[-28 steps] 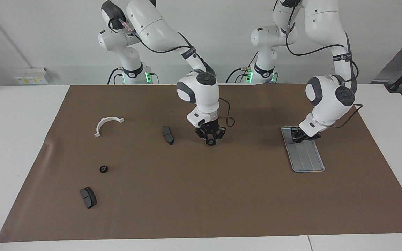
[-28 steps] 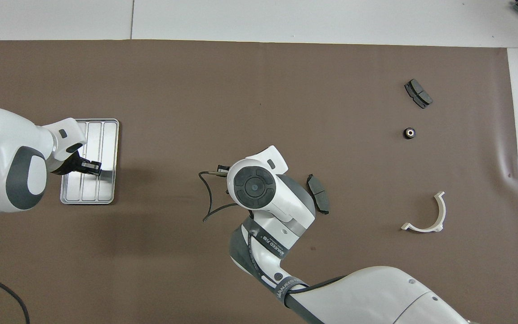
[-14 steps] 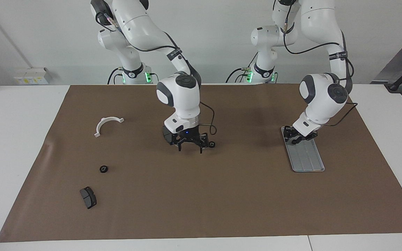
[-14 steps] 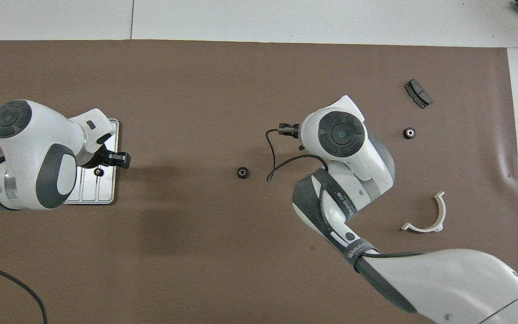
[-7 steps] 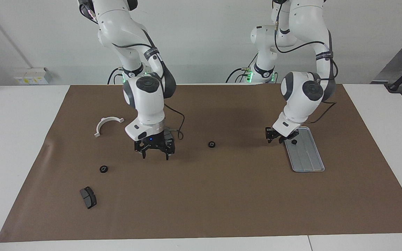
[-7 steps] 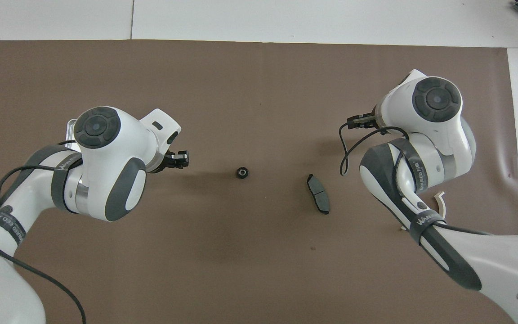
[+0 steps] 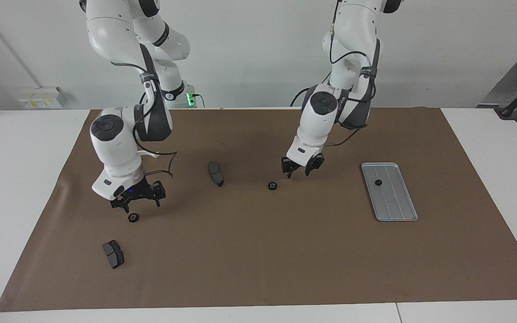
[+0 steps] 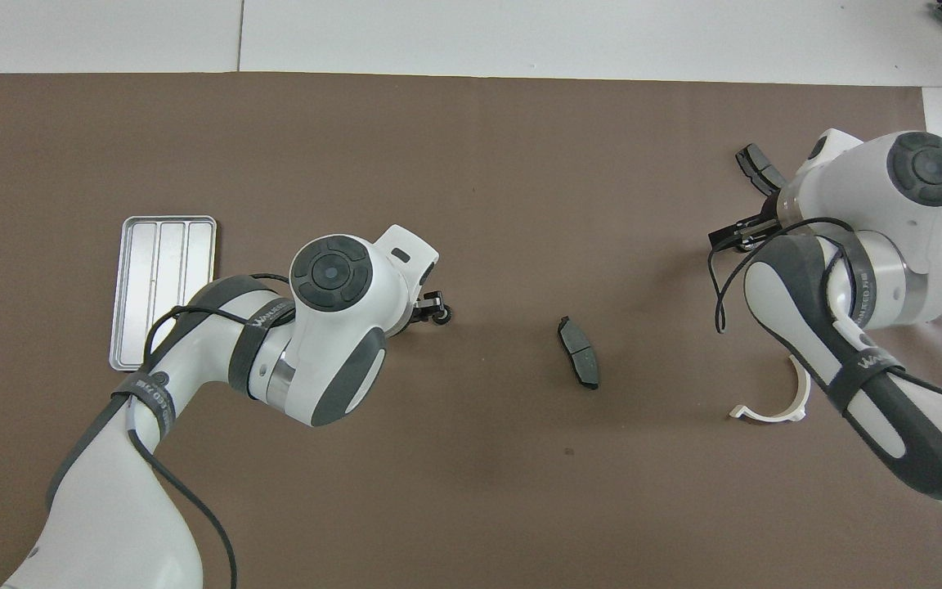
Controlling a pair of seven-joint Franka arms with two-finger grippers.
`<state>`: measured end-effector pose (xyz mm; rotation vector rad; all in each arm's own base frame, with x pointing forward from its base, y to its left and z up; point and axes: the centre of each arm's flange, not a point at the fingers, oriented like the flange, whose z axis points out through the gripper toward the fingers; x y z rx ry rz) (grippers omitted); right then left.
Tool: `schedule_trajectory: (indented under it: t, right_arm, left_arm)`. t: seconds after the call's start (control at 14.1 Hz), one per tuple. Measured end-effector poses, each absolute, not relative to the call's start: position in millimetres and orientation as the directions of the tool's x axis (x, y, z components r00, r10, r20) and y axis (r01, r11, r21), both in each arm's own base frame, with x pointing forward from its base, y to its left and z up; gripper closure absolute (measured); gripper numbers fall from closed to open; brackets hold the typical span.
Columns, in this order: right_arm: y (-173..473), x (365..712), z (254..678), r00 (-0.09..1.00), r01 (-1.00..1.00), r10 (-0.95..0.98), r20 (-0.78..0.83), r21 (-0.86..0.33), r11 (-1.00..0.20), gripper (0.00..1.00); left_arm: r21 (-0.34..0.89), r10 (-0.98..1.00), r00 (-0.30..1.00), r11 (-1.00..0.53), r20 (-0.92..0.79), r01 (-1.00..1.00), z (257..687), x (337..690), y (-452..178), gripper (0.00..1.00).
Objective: Pick bearing gear from pile to tray
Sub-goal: 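Grasp the center gear with the left gripper while the right gripper retracts, then carry the gear toward the tray with the left gripper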
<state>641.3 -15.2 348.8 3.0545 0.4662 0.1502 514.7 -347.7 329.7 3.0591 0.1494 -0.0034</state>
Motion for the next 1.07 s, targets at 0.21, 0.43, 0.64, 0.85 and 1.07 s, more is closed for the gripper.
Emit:
schedule_trajectory:
  t: [0.21,0.43,0.64,0.85,1.07]
  right_arm:
    - [-40.3,640.2,329.5,0.944,0.309,0.311,0.110,0.035,-0.950,0.00]
    - [-40.9,639.9,296.3,0.941,0.307,0.308,0.139,0.029,-0.951,0.00]
    - [-40.3,639.4,284.6,0.942,0.307,0.308,0.137,0.024,-0.951,0.00]
    - [-46.7,638.5,283.7,0.943,0.300,0.301,0.140,0.025,-0.954,0.00]
    - [-53.2,637.5,283.0,0.944,0.297,0.298,0.142,0.026,-0.954,0.00]
  left_arm:
    - [0.091,0.097,0.995,-0.991,0.006,0.096,322.3,523.8,-362.2,0.30]
    - [0.105,0.104,0.994,-0.989,0.018,0.101,323.1,533.5,-370.7,0.31]
    - [0.109,0.097,0.995,-0.990,0.022,0.094,318.6,532.7,-376.6,0.32]
    - [0.108,0.094,0.995,-0.990,0.021,0.091,316.2,531.3,-378.9,0.33]
    - [0.109,0.093,0.995,-0.990,0.023,0.090,314.8,531.7,-379.3,0.37]
